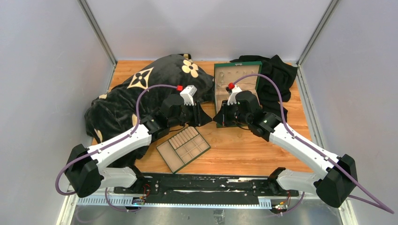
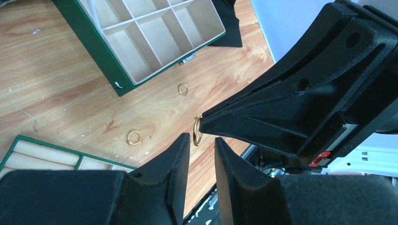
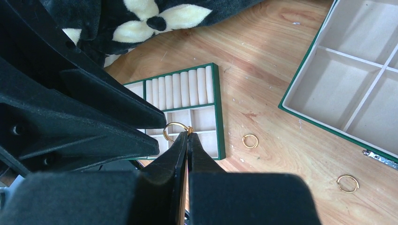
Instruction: Organize the mixed jewelry
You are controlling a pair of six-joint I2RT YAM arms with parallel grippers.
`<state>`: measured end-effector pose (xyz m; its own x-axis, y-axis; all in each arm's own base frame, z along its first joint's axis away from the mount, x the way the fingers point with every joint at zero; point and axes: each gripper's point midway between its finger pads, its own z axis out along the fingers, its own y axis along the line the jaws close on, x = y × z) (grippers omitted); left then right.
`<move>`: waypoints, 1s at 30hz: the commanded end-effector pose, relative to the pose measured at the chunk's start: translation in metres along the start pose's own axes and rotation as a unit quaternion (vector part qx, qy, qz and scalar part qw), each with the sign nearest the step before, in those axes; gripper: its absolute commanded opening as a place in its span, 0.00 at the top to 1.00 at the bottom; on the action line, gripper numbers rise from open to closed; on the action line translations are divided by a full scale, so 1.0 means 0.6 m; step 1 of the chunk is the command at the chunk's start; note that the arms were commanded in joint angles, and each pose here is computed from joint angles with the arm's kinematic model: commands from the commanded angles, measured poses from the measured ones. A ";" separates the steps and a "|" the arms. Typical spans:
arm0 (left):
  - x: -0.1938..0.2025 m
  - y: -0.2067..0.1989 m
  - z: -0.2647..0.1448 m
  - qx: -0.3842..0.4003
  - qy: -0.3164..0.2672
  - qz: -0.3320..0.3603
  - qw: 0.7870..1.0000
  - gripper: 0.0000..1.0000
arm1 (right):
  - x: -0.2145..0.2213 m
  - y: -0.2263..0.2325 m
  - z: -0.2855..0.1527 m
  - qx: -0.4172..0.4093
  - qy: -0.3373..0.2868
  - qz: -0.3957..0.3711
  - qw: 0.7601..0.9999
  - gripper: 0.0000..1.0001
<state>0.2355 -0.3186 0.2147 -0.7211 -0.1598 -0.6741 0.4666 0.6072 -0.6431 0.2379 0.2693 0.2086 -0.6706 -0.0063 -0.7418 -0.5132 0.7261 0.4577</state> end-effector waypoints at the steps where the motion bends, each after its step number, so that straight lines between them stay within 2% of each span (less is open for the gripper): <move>1: 0.001 -0.002 0.000 0.011 0.000 -0.006 1.000 0.70 | -0.017 0.022 -0.008 -0.018 -0.014 -0.011 1.000 1.00; 6: -0.004 -0.007 0.002 0.019 -0.008 -0.008 1.000 0.76 | -0.017 0.024 -0.012 -0.021 -0.016 -0.012 1.000 1.00; 30: 0.004 -0.001 0.014 0.016 0.001 -0.011 1.000 0.80 | -0.013 0.026 -0.015 -0.026 -0.016 -0.012 0.999 1.00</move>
<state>0.2349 -0.3230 0.2088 -0.7388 -0.1643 -0.6536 0.4577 0.5896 -0.6655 0.2354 0.2694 0.2145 -0.6631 -0.0009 -0.7485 -0.5242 0.7144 0.4635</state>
